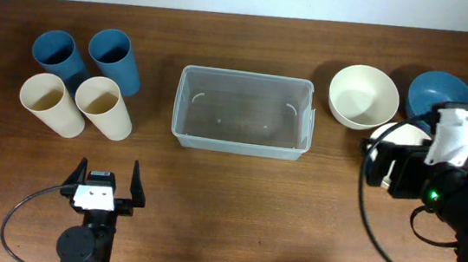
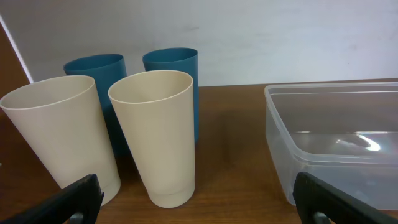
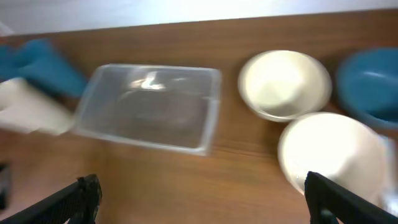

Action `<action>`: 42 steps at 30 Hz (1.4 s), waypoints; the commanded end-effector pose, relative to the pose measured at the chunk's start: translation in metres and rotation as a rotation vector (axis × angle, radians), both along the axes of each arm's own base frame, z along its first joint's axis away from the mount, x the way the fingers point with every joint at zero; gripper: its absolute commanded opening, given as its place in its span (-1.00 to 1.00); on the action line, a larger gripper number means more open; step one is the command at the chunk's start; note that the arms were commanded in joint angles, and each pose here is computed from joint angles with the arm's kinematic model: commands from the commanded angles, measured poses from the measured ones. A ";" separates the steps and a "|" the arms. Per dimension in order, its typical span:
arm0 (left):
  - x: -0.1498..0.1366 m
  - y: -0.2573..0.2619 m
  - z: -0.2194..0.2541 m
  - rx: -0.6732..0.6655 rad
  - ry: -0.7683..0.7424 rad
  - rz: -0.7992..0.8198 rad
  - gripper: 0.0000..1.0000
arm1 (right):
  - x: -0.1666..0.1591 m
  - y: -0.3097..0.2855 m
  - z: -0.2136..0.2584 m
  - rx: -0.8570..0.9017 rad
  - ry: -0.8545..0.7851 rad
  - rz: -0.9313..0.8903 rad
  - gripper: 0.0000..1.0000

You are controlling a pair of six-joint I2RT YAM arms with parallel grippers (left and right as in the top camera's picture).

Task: Pack container
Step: 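Move the right gripper over the front cream bowl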

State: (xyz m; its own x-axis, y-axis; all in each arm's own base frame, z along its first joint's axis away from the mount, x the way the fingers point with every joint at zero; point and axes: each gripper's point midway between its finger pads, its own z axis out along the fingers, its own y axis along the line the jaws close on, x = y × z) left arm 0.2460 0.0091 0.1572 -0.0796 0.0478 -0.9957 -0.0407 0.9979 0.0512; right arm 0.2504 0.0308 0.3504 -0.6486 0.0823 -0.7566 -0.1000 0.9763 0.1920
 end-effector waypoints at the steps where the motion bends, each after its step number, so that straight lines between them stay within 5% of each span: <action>1: 0.000 0.000 -0.001 0.008 0.001 -0.002 1.00 | 0.001 -0.042 0.005 -0.085 -0.009 -0.247 0.97; 14: 0.000 0.000 -0.001 0.008 0.001 -0.002 0.99 | -0.006 -0.038 -0.018 -0.085 0.106 -0.221 0.97; 19: 0.000 0.000 -0.001 0.008 0.001 -0.002 1.00 | 0.014 -0.042 -0.024 -0.129 0.138 -0.204 0.97; 28: 0.000 0.000 -0.001 0.008 0.001 -0.002 1.00 | 0.044 -0.049 -0.107 -0.199 0.550 -0.174 0.98; 42: 0.000 0.000 -0.001 0.008 0.001 -0.002 1.00 | 0.074 -0.051 -0.176 -0.303 0.745 0.010 1.00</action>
State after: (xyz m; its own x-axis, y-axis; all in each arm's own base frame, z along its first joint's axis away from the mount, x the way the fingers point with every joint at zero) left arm 0.2460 0.0091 0.1572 -0.0796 0.0478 -0.9957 -0.0407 0.9979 0.0512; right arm 0.3160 -0.0148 0.1817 -0.9914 -0.0364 -0.1260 -0.0318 0.9988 -0.0385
